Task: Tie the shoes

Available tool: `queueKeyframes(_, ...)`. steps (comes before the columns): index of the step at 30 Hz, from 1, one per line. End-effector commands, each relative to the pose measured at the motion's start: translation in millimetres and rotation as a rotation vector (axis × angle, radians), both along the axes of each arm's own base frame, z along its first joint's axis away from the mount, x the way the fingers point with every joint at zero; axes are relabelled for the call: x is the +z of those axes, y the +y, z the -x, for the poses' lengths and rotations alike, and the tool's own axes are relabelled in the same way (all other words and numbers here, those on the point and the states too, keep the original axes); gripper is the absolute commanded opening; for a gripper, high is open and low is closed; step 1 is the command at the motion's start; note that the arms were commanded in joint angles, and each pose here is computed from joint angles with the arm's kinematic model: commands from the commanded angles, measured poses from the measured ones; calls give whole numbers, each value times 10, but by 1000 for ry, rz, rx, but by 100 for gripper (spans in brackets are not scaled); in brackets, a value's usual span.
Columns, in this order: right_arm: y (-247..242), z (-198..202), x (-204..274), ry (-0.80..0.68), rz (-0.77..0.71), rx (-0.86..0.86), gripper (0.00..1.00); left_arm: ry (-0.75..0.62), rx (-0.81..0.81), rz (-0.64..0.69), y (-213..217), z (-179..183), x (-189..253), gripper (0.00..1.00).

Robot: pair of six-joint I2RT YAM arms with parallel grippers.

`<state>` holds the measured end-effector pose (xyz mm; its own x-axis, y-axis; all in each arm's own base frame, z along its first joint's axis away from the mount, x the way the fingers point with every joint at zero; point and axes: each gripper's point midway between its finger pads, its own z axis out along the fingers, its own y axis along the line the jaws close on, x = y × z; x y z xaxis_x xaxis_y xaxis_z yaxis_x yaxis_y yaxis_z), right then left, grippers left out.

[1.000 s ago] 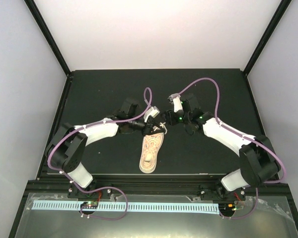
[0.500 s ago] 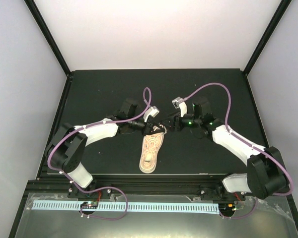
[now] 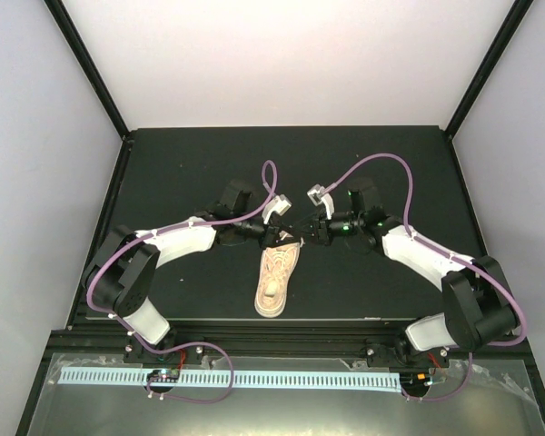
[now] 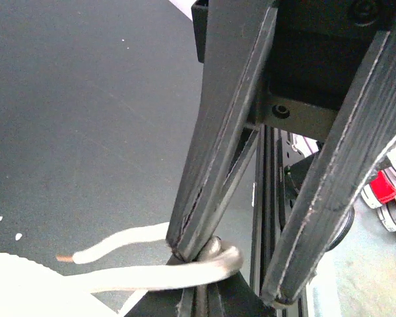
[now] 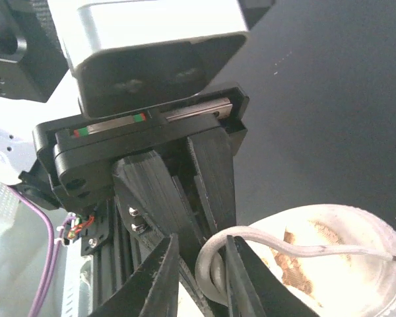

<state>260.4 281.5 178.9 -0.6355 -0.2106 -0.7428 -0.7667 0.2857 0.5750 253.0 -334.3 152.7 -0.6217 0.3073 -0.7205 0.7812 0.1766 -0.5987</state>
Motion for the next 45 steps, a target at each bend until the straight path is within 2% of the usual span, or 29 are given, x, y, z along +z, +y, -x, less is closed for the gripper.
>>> queueKeyframes(1,17,14,48,-23,-19,25,20,-41,-40,30,-7,66,134,1)
queueKeyframes(4,12,18,32,-20,-16,22,13,-46,-41,33,-6,67,147,1)
queueKeyframes(6,9,19,19,-17,-15,22,12,-52,-41,37,-7,63,162,1)
queueKeyframes(15,8,90,-31,5,-22,46,25,-64,-44,47,-10,67,214,2)
queueKeyframes(20,-9,103,-81,10,-15,39,26,-66,-43,49,-6,70,228,1)
queueKeyframes(22,-11,99,-95,10,-11,35,23,-68,-44,53,-6,74,243,2)
queueKeyframes(28,-7,100,-54,3,-22,35,2,-70,-48,54,-4,84,245,2)
queueKeyframes(33,-14,109,-41,0,-23,33,2,-73,-40,55,-8,67,253,2)
queueKeyframes(34,-18,105,-41,1,-21,27,2,-74,-31,48,-1,52,249,4)
queueKeyframes(37,-34,68,-16,9,-9,-5,2,-107,31,6,69,-20,239,21)
queueKeyframes(40,-69,0,-14,44,26,-64,2,-197,129,-57,225,-97,237,42)
queueKeyframes(45,-121,-84,-17,117,71,-148,2,-342,276,-149,525,-153,276,61)
